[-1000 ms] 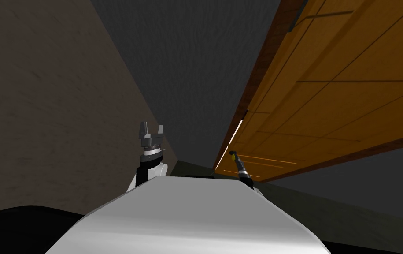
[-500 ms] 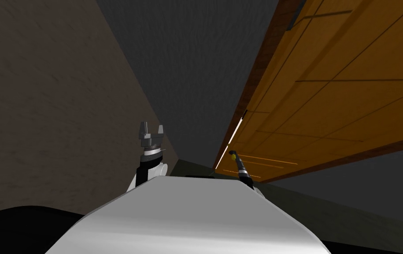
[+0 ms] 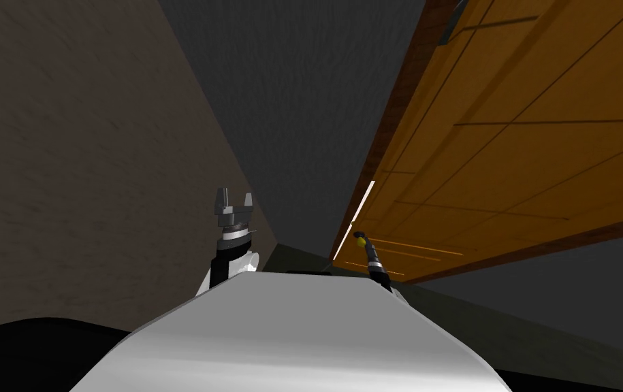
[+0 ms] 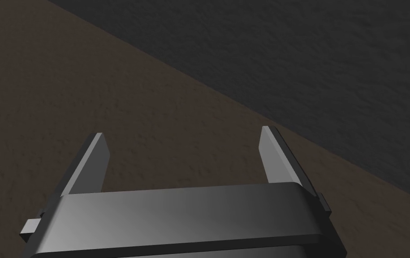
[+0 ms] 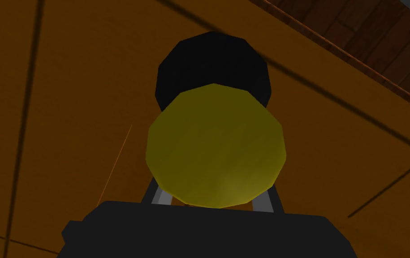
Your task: Pull the door open
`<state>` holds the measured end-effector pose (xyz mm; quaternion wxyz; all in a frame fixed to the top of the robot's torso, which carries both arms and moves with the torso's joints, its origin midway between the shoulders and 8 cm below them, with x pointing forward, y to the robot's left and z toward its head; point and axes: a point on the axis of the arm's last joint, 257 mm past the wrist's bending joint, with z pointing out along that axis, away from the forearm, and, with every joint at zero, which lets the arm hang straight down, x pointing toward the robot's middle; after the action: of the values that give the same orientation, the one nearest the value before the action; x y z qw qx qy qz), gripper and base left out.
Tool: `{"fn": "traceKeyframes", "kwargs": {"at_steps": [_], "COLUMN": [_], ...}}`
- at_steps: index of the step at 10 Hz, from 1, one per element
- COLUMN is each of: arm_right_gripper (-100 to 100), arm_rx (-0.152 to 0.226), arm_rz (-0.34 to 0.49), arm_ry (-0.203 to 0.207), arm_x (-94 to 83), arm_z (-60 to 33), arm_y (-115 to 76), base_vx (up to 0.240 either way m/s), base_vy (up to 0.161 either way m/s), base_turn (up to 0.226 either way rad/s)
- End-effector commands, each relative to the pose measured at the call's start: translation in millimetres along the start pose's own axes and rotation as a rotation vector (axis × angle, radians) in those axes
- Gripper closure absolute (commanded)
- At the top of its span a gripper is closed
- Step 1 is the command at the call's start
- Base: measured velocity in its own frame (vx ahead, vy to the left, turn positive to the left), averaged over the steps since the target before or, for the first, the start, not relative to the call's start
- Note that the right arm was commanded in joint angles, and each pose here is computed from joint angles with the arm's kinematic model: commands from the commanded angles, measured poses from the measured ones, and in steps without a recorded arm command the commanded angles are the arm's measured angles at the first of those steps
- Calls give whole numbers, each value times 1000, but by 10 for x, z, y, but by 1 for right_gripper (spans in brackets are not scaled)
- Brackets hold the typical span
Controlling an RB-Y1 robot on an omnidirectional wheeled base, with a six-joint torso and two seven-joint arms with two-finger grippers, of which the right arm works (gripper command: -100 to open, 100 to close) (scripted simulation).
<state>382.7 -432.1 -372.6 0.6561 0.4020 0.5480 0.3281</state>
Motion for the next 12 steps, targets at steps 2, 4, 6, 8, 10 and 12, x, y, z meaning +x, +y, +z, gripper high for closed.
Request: {"fn": "traceKeyframes", "kwargs": {"at_steps": [2, 4, 6, 8, 10, 12], "arm_right_gripper": [100, 100, 100, 100, 100, 100], "arm_rx": [-5, -3, -1, 0, 2, 4], "arm_rz": [97, 153, 206, 260, 314, 403], "arm_ry": [5, -1, -8, -14, -21, -34], "arm_x": [108, 104, 100, 96, 92, 85], "arm_z": [25, 39, 53, 66, 80, 105], "arm_y": [43, 42, 42, 41, 39, 34], "base_vx": [-38, -25, -49, -46, -35, -52], "base_vy": [-17, -19, -23, -18, -13, -22], "base_turn": [53, 48, 66, 55, 42, 84]}}
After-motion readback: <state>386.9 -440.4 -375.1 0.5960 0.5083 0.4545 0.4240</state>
